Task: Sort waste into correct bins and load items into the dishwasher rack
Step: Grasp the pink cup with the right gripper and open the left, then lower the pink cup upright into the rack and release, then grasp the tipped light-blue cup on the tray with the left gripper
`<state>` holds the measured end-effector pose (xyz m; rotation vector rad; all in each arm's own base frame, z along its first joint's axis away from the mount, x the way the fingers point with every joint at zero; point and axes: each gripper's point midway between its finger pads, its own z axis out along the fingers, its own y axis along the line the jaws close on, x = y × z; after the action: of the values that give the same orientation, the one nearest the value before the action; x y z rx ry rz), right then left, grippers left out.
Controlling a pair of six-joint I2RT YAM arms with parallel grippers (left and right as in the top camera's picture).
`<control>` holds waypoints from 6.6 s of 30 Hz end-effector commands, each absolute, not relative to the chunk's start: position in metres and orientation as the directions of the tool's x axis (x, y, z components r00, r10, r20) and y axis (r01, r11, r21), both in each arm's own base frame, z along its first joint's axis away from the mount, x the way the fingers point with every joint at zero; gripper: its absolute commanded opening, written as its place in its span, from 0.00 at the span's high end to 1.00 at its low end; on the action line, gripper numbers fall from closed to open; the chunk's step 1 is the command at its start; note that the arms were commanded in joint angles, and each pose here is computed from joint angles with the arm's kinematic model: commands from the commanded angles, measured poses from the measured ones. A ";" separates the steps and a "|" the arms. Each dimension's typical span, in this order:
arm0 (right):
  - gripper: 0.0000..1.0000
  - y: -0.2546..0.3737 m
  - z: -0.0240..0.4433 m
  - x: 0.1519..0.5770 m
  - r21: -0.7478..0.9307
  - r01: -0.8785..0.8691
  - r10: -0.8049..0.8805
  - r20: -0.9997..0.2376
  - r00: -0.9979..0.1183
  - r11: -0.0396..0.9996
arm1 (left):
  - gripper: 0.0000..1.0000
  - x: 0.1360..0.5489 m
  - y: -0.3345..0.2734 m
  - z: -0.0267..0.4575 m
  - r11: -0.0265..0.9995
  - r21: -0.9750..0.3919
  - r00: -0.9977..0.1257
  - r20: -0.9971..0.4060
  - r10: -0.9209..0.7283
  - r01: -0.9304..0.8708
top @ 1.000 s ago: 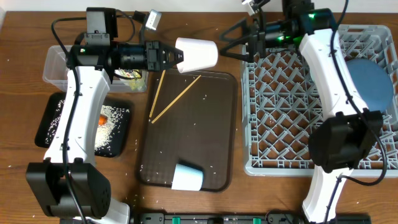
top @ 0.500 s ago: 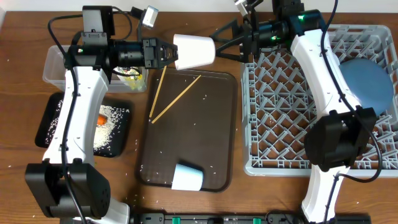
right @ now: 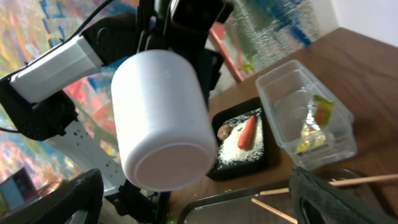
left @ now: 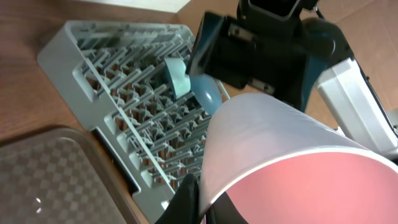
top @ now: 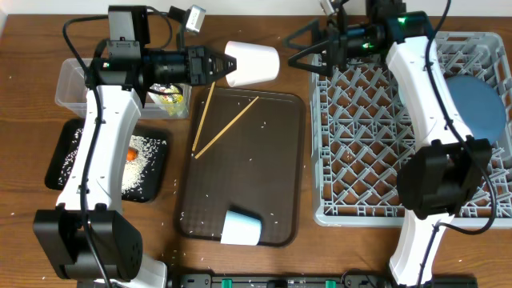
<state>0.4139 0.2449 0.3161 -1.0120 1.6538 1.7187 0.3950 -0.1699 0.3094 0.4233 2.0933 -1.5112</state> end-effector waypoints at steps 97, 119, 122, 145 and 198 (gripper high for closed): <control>0.57 0.039 0.183 0.442 -0.079 0.080 0.055 -0.277 -0.959 0.994 | 0.79 0.418 -0.076 0.212 0.891 -0.455 -0.881 -0.418 -0.222 -0.009; 0.57 0.049 0.132 0.419 -0.037 0.068 0.063 -0.124 -0.990 0.997 | 0.79 0.414 -0.076 0.208 0.892 -0.452 -0.891 -0.399 -0.218 -0.016; 0.57 0.052 0.119 0.417 -0.026 0.067 0.064 -0.109 -0.992 0.997 | 0.79 0.413 -0.076 0.208 0.892 -0.453 -0.891 -0.398 -0.218 -0.016; 0.04 0.052 0.196 0.459 0.160 0.056 0.103 -0.302 -0.948 0.986 | 0.79 0.392 -0.078 0.198 0.906 -0.423 -0.929 -0.343 -0.136 0.024; 0.01 0.063 0.197 0.429 0.132 -0.103 -0.073 -0.217 -0.973 0.986 | 0.45 0.145 -0.141 0.067 0.825 -0.563 -0.972 0.212 0.098 -0.040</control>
<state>0.4329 0.0569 0.1951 -0.0877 2.9183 0.2004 0.1511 -0.1444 0.0736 0.0022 3.1989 -1.0539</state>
